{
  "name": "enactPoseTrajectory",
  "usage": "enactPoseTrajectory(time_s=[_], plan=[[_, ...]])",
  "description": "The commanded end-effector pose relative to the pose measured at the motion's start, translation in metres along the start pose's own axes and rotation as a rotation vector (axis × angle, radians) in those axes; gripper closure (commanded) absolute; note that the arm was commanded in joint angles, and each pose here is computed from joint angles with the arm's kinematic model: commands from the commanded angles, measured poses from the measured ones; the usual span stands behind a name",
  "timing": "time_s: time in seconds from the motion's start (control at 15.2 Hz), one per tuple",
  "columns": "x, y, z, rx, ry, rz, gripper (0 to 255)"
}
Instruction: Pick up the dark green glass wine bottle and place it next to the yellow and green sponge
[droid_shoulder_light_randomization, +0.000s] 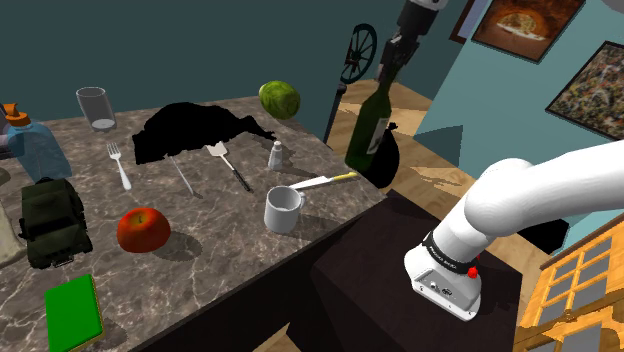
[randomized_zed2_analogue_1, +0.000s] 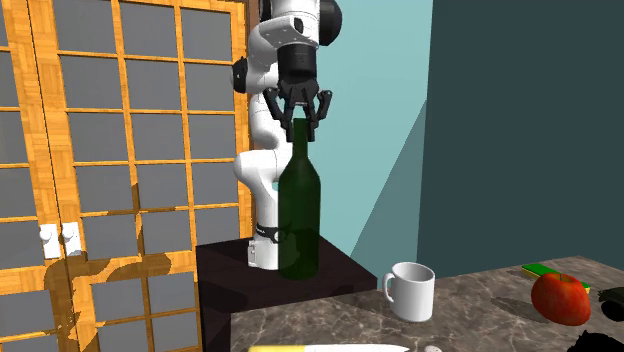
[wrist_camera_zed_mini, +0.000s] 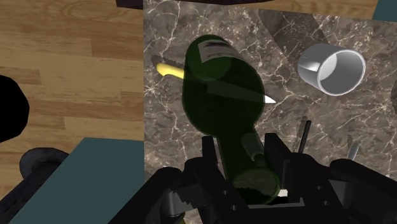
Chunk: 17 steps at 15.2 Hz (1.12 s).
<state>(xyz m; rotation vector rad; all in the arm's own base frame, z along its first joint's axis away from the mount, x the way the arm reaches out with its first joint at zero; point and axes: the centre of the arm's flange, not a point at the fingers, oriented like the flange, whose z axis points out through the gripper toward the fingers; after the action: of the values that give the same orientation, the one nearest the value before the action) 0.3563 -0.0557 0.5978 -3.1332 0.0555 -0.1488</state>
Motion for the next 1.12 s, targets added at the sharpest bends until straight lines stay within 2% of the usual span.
enactPoseTrajectory(time_s=[0.0,1.06], plan=[[0.001,0.001,-0.012,0.000,0.000,0.000,255],[0.009,0.000,-0.096,0.000,0.000,0.000,255]])
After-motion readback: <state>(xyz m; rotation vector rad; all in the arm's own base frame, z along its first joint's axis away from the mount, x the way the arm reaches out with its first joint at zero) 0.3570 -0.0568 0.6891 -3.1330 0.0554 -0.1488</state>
